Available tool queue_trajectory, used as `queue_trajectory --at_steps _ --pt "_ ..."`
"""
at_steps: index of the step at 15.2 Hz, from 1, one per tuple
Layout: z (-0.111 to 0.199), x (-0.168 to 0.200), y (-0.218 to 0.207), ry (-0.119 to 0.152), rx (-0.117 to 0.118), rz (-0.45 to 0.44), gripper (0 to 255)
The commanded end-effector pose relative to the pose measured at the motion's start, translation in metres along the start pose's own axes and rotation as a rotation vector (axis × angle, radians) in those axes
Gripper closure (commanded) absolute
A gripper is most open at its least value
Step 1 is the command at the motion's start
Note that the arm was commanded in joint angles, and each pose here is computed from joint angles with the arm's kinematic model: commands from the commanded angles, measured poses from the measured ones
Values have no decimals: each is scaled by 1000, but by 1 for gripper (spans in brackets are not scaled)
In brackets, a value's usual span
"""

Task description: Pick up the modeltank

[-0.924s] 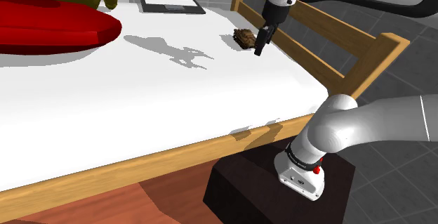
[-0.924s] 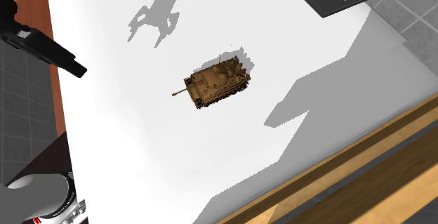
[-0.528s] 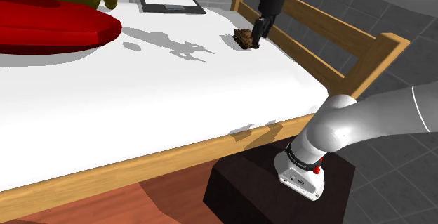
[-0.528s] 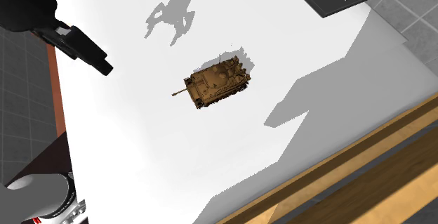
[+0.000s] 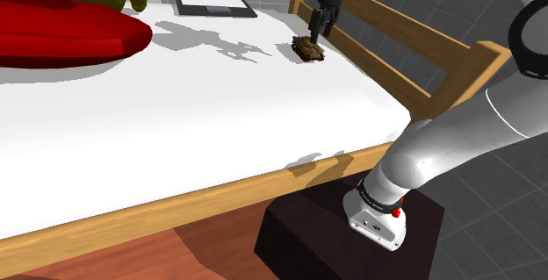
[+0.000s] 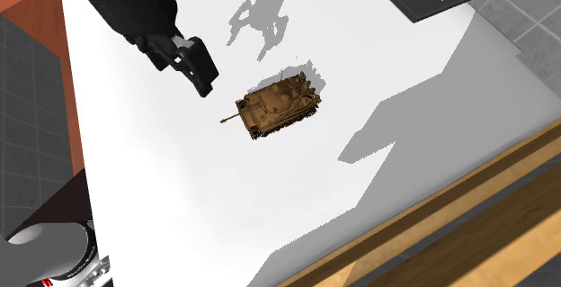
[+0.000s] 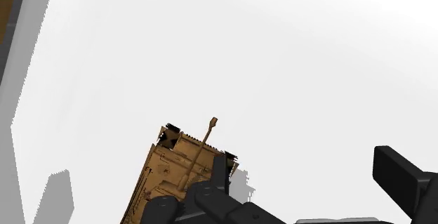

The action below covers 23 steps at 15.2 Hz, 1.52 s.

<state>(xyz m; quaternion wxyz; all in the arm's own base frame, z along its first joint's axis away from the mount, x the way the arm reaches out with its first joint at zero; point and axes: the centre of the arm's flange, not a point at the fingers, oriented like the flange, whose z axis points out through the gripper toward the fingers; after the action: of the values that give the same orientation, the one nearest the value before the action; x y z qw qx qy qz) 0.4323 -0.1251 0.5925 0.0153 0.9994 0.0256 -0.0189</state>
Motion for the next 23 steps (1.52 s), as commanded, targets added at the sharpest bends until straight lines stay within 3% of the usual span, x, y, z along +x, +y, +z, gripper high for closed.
queue_trajectory --at_steps 1,8,18,19,23 --pt "7 19 28 -14 16 24 0" --pt "21 71 117 -61 74 105 0" --pt "62 76 121 -64 78 110 0" --pt "62 76 121 -64 78 110 255" --pt "63 76 121 -64 78 110 255"
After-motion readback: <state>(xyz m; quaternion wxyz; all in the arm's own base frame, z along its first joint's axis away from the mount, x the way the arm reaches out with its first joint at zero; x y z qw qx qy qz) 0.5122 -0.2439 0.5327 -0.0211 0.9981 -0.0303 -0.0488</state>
